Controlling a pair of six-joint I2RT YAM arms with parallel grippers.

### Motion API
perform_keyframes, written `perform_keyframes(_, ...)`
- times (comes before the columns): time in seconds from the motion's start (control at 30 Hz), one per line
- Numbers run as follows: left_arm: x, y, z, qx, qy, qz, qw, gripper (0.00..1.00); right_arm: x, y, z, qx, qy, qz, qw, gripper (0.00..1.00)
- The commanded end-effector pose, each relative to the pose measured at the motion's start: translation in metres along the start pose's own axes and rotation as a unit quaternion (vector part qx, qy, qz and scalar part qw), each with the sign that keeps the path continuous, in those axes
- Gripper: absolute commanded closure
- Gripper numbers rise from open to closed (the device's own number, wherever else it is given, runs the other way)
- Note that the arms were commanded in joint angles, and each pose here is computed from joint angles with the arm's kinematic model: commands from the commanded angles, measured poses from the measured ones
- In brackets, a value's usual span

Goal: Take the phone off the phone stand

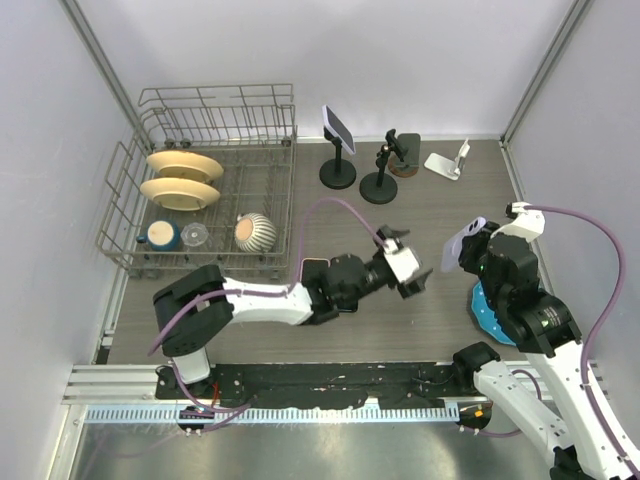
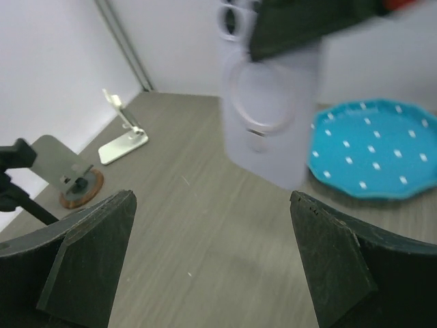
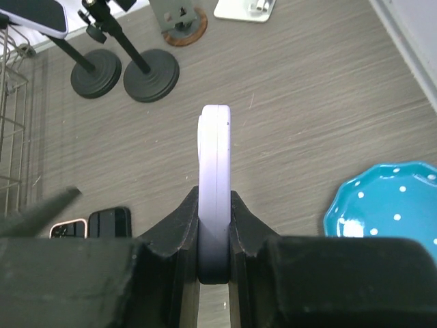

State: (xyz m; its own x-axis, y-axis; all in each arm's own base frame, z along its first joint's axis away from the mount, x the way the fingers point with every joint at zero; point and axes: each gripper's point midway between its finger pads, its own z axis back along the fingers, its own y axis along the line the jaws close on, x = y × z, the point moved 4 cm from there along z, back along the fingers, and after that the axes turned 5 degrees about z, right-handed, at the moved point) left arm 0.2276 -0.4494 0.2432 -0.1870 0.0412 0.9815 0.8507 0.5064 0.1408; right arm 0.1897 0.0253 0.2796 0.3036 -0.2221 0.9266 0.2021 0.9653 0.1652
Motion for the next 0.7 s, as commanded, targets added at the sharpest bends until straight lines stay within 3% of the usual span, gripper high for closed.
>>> perform_keyframes(0.0, 0.023, -0.012, 0.013, 0.051, -0.037, -0.096, 0.993, 0.00, 0.027, 0.014, 0.010, 0.036, -0.032, -0.065, 0.997, 0.99)
perform_keyframes(0.13, 0.030, -0.043, 0.016, 0.053, -0.046, -0.111, 0.991, 0.00, 0.023, 0.019, 0.010, 0.050, -0.022, -0.076, 0.996, 0.99)
perform_keyframes(0.43, 0.024, -0.073, -0.008, 0.087, -0.040, -0.113, 0.989, 0.01, 0.016, 0.025, 0.015, 0.081, -0.022, -0.122, 0.989, 0.99)
perform_keyframes(0.53, 0.022, -0.076, -0.015, 0.102, -0.038, -0.106, 0.988, 0.04, 0.013, 0.028, 0.018, 0.096, -0.020, -0.129, 0.987, 0.99)
perform_keyframes(0.67, 0.028, -0.073, -0.025, 0.130, -0.041, -0.096, 0.986, 0.16, 0.011, 0.027, 0.018, 0.096, -0.017, -0.136, 0.986, 0.99)
